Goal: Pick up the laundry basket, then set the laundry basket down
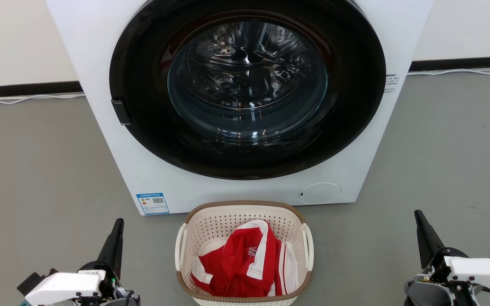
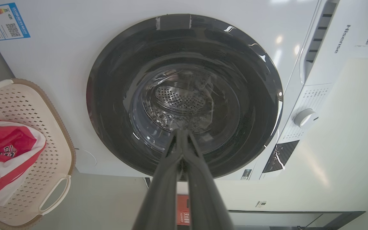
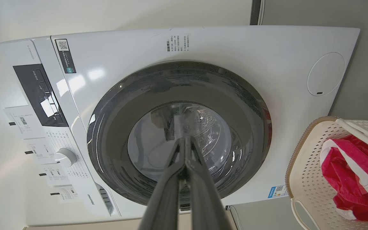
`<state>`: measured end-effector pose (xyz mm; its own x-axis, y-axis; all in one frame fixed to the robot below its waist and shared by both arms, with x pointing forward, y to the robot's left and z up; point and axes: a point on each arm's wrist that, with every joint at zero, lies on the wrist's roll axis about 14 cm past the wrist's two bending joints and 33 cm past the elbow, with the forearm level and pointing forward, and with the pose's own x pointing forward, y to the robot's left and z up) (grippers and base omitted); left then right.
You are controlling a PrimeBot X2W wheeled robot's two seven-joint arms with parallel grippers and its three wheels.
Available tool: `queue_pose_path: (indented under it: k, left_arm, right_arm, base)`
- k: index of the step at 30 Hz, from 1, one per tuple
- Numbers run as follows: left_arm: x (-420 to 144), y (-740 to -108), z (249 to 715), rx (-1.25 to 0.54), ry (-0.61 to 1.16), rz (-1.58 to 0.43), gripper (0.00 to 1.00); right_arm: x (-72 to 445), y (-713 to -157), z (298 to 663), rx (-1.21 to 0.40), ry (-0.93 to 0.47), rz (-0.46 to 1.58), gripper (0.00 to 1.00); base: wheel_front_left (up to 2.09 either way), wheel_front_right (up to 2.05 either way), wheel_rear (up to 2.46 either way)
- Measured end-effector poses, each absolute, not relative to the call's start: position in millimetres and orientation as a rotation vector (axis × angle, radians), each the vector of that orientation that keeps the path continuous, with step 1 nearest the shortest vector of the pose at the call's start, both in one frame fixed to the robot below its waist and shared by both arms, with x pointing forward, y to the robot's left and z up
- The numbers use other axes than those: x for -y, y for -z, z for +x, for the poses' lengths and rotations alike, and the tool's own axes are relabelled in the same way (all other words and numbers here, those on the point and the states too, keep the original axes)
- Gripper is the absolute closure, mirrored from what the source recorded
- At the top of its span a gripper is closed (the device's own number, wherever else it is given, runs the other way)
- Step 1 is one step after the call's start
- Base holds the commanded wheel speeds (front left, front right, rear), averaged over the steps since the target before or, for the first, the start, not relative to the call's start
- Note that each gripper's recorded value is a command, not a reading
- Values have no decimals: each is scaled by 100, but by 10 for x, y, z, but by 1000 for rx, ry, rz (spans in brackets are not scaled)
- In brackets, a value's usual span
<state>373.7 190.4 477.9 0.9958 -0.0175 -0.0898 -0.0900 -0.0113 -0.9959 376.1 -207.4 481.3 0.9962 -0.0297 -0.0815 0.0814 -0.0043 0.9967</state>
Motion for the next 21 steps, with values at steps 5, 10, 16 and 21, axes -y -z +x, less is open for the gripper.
queue_pose_path:
  k: [5,10,16,21]
  left_arm:
    - [-1904,-4780,3737,-84,-57,-1582,100]
    - [-1904,-4780,3737,-84,-57,-1582,100]
    - [-1904,-4779,3737,-84,-57,-1582,100]
    - [-1904,-4780,3737,-84,-57,-1582,100]
  right_arm:
    - [2074,-4813,3761,-41,87,1573,100]
    - [2074,-4813,3761,-41,88,1573,100]
    - [2074,-4813,3761,-41,88,1573,100]
    - [2074,-4813,3761,-41,87,1573,100]
  base:
    - [0,0,0]
    - [0,0,0]
    - [0,0,0]
    - [0,0,0]
